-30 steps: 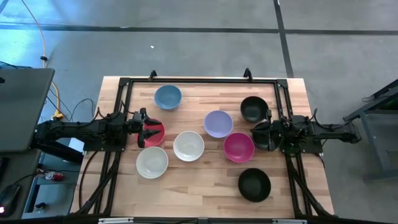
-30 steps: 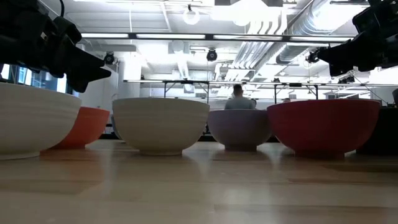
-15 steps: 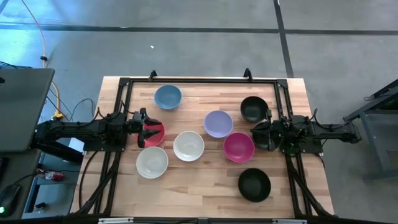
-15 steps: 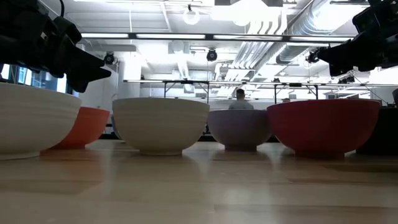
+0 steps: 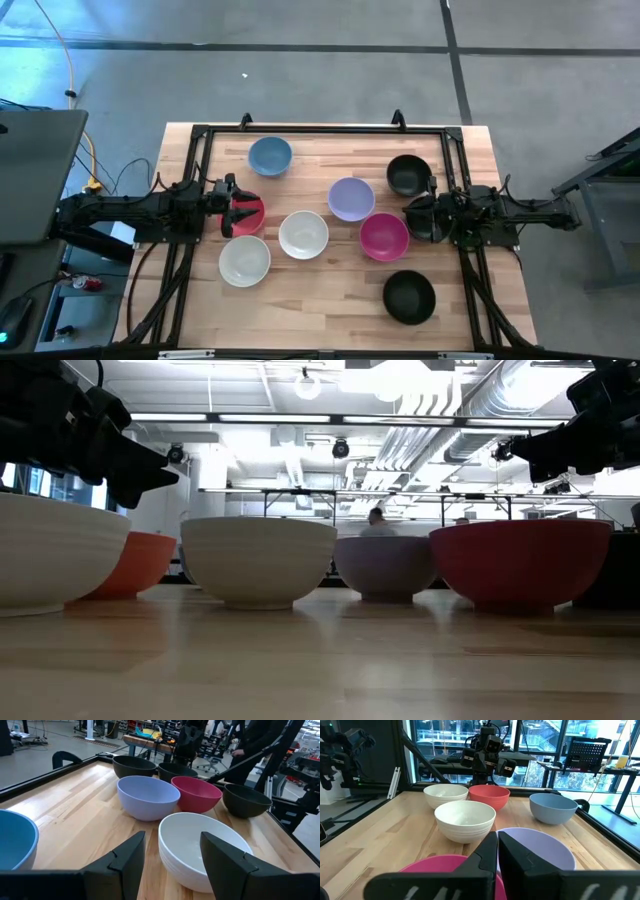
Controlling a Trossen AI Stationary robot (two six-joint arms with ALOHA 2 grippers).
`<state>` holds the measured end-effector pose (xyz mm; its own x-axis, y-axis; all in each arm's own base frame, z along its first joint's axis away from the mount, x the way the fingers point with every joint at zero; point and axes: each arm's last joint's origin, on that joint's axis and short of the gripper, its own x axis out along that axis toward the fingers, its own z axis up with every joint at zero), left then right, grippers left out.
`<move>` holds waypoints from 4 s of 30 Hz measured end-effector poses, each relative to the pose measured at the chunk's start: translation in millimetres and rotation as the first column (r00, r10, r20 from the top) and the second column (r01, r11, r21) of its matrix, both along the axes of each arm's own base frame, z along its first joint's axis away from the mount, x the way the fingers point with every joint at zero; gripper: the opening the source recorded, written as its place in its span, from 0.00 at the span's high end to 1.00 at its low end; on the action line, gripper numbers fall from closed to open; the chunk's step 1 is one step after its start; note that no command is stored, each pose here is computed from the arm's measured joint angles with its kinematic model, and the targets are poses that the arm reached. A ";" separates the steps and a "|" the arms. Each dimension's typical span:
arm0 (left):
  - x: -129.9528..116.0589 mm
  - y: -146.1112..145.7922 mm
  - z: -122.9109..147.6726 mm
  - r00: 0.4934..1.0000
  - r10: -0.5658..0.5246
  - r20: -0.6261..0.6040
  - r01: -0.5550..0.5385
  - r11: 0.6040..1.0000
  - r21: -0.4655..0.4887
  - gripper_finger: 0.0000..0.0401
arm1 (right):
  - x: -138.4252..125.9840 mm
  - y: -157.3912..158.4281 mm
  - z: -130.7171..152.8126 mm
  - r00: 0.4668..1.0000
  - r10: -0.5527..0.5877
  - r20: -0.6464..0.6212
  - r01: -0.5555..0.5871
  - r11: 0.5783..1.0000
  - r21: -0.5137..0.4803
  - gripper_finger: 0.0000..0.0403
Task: Nest bowls inside each other
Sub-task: Stack the purple bowl on top of the left white bowl
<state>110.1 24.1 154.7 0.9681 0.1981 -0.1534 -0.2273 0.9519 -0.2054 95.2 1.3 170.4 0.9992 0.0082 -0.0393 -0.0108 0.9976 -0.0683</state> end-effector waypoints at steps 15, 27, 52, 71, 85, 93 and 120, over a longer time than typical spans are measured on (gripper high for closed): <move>0.1 0.0 0.6 1.000 0.000 0.006 0.000 1.000 0.001 0.55 | 0.0 0.0 0.0 1.000 0.000 0.000 0.000 1.000 0.000 0.98; 0.4 0.2 3.1 0.999 0.004 0.032 -0.004 1.000 0.007 0.55 | 0.0 0.0 0.0 1.000 -0.004 -0.001 0.004 0.995 0.103 0.98; 0.5 -0.6 2.9 0.999 -0.033 0.016 0.032 0.997 0.070 0.55 | -2.4 0.9 15.6 0.997 0.031 0.072 -0.049 0.961 0.272 0.98; 0.7 -1.6 3.0 0.997 -0.069 0.019 0.068 0.996 0.060 0.55 | -45.1 -16.0 136.0 0.793 -0.545 -0.272 0.609 0.709 0.357 0.98; 0.8 -1.5 3.9 0.997 -0.066 0.028 0.064 0.996 0.062 0.55 | -21.7 -20.2 201.9 0.569 -0.594 -0.568 0.788 0.592 0.171 0.98; 0.8 -1.5 4.2 0.997 -0.064 0.033 0.062 0.997 0.054 0.55 | 9.7 -47.0 192.6 0.319 -0.588 -0.743 0.885 0.466 0.011 0.98; 0.7 -1.6 3.6 0.998 -0.062 0.031 0.061 0.998 0.035 0.55 | 64.5 -199.5 94.6 -0.036 -0.190 -0.981 0.847 0.516 -0.131 0.79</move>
